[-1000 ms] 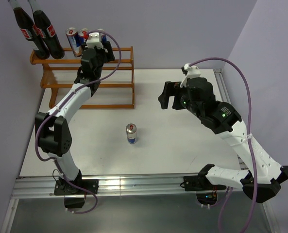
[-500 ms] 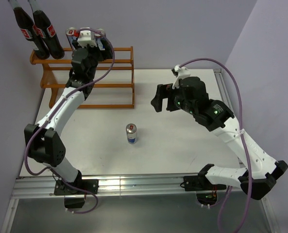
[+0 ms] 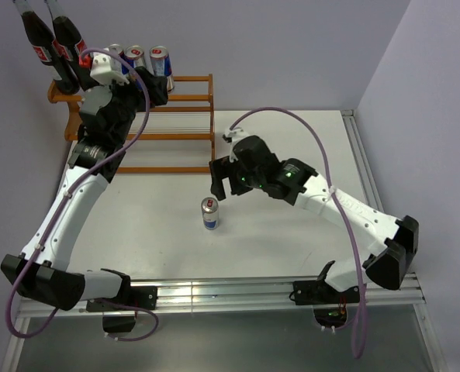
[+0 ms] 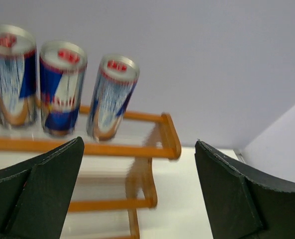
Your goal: Place and organize the beverage onto the shelf
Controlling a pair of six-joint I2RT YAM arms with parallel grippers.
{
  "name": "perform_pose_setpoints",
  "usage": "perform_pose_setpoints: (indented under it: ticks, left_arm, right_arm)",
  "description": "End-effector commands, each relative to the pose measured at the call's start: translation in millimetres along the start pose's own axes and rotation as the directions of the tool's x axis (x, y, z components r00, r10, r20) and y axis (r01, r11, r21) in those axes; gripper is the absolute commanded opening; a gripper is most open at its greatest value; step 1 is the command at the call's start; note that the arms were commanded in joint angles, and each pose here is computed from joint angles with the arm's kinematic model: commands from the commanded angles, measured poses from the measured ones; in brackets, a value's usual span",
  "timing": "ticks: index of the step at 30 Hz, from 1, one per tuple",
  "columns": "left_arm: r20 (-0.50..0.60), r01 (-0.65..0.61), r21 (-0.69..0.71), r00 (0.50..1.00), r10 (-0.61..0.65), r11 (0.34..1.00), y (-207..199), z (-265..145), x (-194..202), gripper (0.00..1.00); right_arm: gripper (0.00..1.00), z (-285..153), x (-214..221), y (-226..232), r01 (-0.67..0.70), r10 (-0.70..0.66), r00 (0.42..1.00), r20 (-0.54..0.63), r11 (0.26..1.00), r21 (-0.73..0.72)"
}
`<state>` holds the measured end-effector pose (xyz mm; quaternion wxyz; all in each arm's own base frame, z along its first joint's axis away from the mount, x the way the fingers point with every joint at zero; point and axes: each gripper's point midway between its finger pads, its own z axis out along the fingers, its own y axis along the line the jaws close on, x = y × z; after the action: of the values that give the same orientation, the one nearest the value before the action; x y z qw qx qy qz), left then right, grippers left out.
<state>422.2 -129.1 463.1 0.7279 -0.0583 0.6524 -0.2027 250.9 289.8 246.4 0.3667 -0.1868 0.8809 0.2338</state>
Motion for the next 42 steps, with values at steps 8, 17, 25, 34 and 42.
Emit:
perform_pose_setpoints:
  ticks: [8,17,25,34,42]
  left_arm:
    - [-0.195,0.109,-0.084,0.973,-0.123,0.99,13.9,-63.6,53.0,0.99]
    - [-0.217,0.017,-0.133,0.975,-0.046,0.991,25.9,-77.1,58.8,1.0]
    - [-0.205,-0.007,-0.14,0.979,-0.022,0.99,22.8,-80.1,63.2,1.0]
    - [-0.136,0.019,-0.089,0.99,-0.031,0.996,12.9,-87.3,54.7,1.0]
    - [-0.126,0.065,0.035,0.99,-0.06,0.997,-6.1,-83.4,69.3,1.0]
  right_arm:
    - [0.95,39.8,23.6,30.4,0.109,-0.106,0.993,-0.055,0.992,0.059]
    - [0.89,75.3,53.3,35.8,0.195,-0.179,0.973,-0.145,0.975,0.107]
    - [0.74,91.3,65.5,22.6,0.254,-0.224,0.959,-0.172,0.951,0.175]
    - [0.38,86.4,53.4,23.9,0.271,-0.247,0.958,-0.142,0.946,0.178]
    - [0.31,63.5,29.5,7.9,0.23,-0.214,0.972,-0.094,0.946,0.228]
